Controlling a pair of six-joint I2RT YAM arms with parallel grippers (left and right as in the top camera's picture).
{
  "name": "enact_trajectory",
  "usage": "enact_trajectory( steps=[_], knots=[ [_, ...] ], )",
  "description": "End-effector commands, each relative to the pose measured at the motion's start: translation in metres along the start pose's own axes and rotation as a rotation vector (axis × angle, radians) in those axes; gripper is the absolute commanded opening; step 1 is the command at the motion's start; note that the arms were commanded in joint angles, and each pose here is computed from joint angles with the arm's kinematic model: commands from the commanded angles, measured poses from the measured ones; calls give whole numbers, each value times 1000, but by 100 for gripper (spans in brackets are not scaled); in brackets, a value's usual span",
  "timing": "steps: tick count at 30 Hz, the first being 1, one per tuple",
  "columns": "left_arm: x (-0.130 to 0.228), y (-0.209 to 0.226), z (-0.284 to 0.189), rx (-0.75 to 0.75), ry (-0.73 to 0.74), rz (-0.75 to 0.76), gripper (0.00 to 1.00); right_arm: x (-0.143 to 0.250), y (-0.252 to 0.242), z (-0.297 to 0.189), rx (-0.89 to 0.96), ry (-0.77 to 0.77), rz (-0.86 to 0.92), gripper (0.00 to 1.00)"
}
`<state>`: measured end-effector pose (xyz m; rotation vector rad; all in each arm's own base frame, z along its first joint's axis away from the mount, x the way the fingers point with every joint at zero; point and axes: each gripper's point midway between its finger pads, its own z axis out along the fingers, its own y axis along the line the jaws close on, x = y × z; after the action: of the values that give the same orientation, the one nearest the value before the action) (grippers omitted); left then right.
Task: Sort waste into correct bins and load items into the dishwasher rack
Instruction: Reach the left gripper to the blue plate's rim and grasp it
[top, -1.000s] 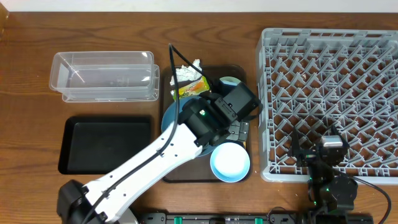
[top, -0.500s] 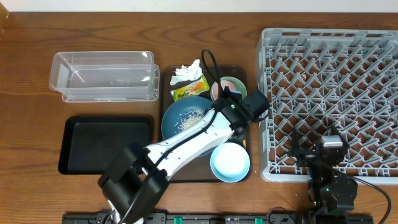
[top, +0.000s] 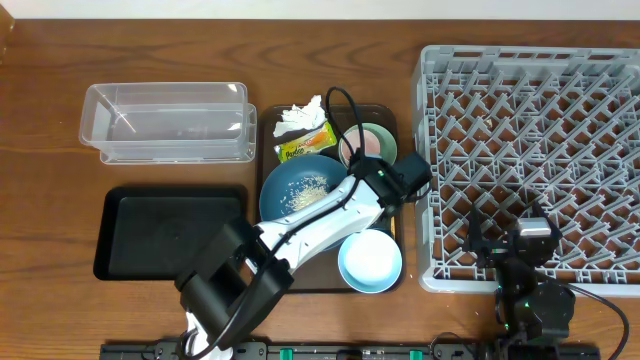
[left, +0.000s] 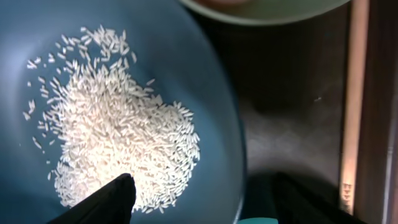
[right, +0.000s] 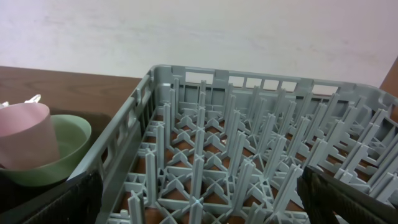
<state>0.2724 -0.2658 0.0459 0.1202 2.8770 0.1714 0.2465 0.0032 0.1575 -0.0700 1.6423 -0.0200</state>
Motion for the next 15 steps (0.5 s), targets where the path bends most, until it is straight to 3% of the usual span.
enact_trajectory(
  steps=[1,7,15],
  knots=[
    [6,2,6,-24,11,-16,67,1,2,0,-9,4,-9,99],
    [11,0,7,-18,26,-15,61,1,2,0,-9,4,-9,99],
    [19,-3,20,-13,8,-34,61,1,2,0,-8,4,-9,99]
  ],
)
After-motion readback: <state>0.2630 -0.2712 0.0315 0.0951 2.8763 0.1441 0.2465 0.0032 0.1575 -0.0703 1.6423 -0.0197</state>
